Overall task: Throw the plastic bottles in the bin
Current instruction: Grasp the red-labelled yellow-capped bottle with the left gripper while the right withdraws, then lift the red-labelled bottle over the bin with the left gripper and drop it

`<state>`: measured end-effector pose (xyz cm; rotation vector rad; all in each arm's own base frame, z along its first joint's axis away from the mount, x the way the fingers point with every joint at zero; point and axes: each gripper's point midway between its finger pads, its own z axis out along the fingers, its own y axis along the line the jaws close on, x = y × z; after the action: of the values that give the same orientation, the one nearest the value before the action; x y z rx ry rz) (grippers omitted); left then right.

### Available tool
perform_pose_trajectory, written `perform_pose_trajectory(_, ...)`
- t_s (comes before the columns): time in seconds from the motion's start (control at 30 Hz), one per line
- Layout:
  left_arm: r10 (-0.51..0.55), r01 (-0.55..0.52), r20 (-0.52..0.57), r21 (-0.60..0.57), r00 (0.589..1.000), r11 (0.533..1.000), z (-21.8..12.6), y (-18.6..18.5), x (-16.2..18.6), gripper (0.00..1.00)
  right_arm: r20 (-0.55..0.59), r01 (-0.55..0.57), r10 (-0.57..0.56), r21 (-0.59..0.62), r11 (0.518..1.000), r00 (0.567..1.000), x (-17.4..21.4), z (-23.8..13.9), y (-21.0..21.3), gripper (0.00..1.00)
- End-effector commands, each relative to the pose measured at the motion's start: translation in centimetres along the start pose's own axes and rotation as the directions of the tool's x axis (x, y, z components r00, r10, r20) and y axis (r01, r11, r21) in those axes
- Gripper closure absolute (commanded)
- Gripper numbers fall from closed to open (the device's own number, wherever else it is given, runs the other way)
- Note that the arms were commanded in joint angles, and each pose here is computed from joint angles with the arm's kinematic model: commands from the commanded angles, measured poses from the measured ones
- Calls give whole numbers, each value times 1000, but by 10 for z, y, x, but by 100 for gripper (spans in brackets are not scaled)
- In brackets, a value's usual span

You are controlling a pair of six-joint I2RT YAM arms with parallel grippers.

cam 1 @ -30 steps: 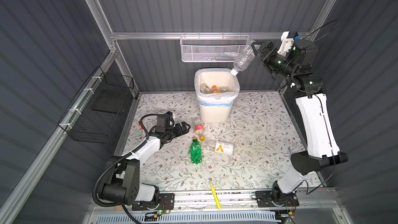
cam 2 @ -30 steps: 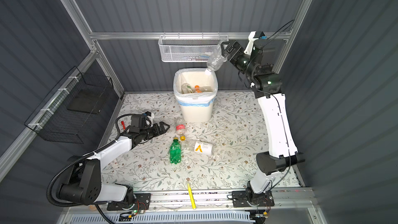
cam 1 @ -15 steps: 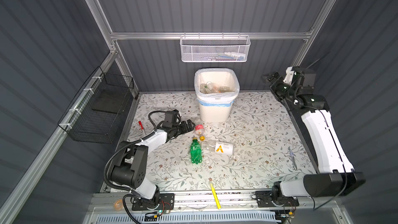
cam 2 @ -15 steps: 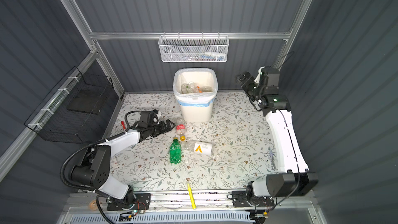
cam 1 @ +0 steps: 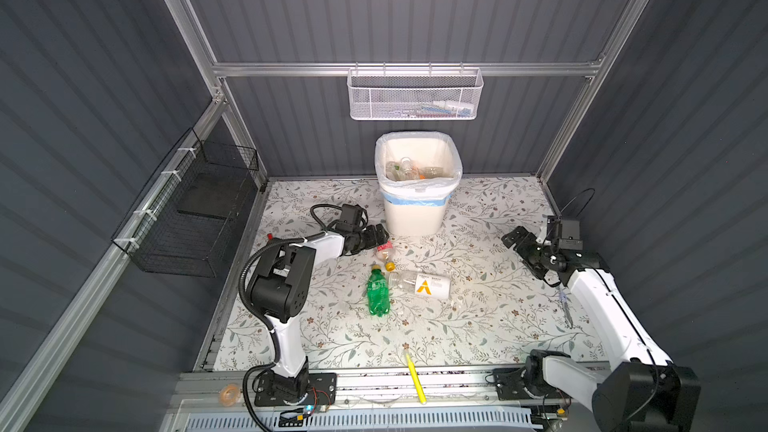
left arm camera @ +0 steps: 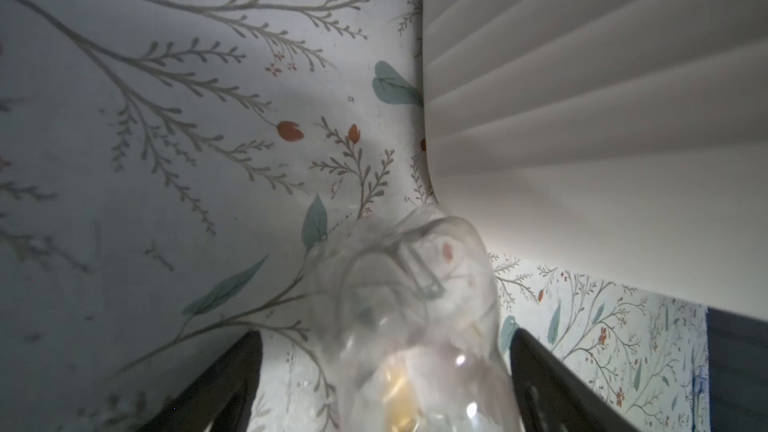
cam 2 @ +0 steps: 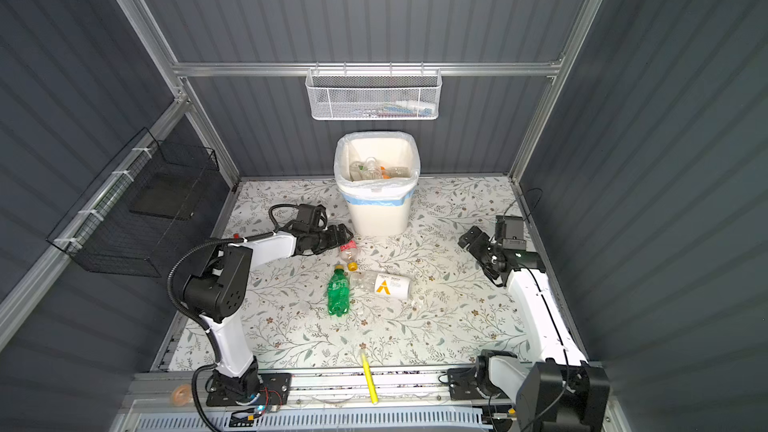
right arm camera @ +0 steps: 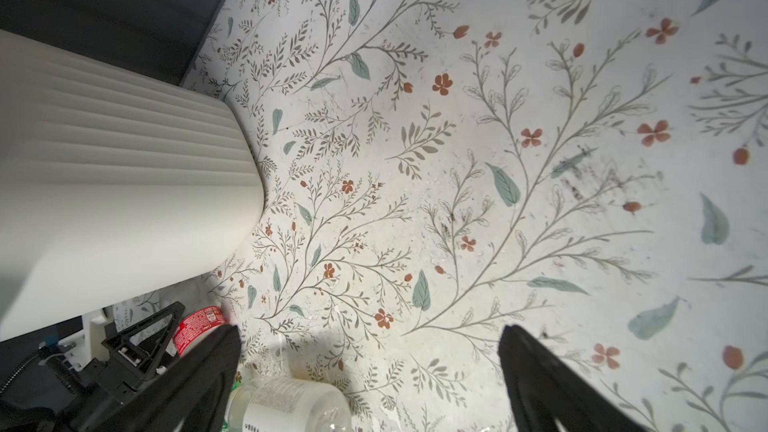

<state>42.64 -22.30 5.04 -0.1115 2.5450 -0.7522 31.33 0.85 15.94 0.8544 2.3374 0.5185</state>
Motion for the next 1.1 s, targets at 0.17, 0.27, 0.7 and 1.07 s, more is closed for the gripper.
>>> perform_pose_trajectory(0.17, -32, 31, -13, -50, 999, 998, 8, 5, 4, 19, 4, 16, -16, -49, 999, 1000, -11, 23, 8, 1)
perform_pose_trajectory(0.27, -42, 42, -7, -59, 999, 997, 7, 5, 2, 27, -3, 14, -14, -57, 998, 1000, -11, 30, 9, 1)
perform_pose_trajectory(0.7, -25, 40, 142, -106, 990, 994, -46, -1, -36, 48, -46, -20, 16, -76, 997, 999, 0, 48, 3, 1)
perform_pose_trajectory(1.07, 124, -112, 544, -55, 830, 992, -208, -91, -193, 52, -82, -41, 31, -123, 992, 996, 11, 49, 6, 1)
